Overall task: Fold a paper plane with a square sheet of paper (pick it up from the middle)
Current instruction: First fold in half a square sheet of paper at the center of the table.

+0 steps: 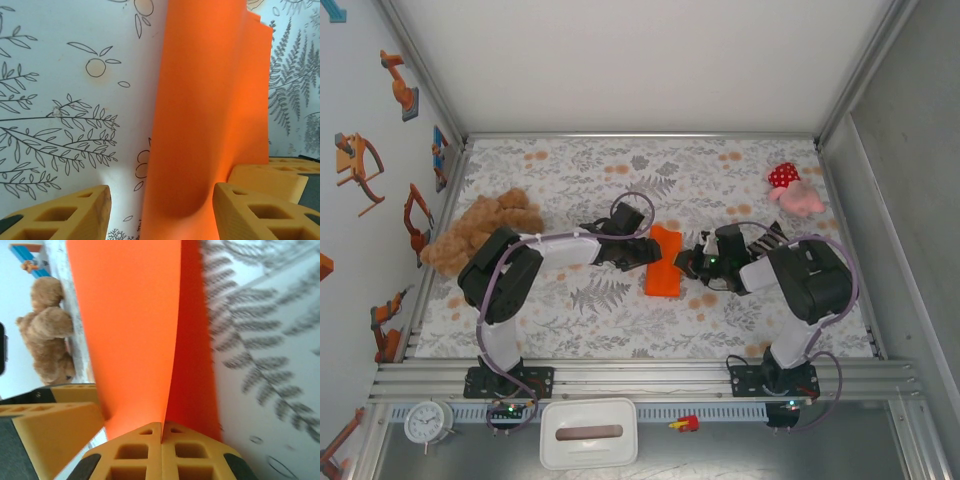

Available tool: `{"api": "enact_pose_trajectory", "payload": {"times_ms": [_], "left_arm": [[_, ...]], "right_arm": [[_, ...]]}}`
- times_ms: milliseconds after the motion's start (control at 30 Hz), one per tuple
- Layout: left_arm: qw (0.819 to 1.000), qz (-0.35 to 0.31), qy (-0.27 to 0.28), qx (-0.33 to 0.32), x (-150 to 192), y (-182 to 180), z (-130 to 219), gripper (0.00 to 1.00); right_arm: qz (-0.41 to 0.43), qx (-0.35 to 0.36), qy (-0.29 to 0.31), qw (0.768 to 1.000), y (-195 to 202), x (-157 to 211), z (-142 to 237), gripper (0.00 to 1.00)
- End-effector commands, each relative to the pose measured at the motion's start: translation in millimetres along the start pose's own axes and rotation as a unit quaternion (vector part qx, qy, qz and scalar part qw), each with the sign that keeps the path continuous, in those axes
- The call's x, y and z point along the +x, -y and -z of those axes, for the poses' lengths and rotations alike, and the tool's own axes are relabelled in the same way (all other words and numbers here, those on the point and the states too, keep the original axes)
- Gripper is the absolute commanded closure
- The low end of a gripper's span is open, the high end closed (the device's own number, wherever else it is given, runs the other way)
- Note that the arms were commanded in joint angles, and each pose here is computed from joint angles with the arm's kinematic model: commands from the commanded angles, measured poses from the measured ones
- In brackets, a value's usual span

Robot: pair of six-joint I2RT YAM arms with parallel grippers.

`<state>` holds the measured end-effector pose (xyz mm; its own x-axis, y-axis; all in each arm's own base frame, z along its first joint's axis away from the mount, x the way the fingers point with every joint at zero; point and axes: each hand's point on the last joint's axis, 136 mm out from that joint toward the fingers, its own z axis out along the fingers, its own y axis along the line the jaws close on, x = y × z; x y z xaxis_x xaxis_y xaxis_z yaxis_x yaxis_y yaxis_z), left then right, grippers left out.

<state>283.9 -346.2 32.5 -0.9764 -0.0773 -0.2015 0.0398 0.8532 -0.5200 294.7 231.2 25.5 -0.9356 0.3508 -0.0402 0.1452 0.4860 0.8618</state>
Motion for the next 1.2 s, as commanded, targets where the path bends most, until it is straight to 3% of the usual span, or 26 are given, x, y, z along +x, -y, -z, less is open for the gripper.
{"api": "enact_pose_trajectory", "payload": {"times_ms": [0, 600, 800, 933, 1033, 1167], "left_arm": [[1.0, -0.017, -0.012, -0.004, 2, 3, -3, 0.44], [1.0, -0.019, -0.023, 0.011, 12, 9, -4, 0.43], [1.0, -0.016, -0.024, 0.001, 12, 5, -6, 0.47], [0.999, -0.01, -0.021, -0.023, 12, -5, -7, 0.55], [0.999, -0.002, -0.016, -0.051, 13, -17, -8, 0.61], [0.997, 0.004, -0.014, -0.073, 14, -28, -10, 0.67]], "right_arm": [[0.033, 0.025, 0.01, 0.999, -7, -7, 8, 1.0], [0.04, -0.014, -0.016, 0.999, -22, -9, -5, 1.0], [0.041, -0.013, -0.028, 0.999, -21, -7, -11, 1.0], [0.047, -0.005, -0.032, 0.998, -23, -7, -12, 1.0], [0.06, 0.014, -0.03, 0.998, -24, -8, -6, 0.95], [0.088, 0.073, -0.006, 0.993, -22, -15, 12, 0.76]]}}
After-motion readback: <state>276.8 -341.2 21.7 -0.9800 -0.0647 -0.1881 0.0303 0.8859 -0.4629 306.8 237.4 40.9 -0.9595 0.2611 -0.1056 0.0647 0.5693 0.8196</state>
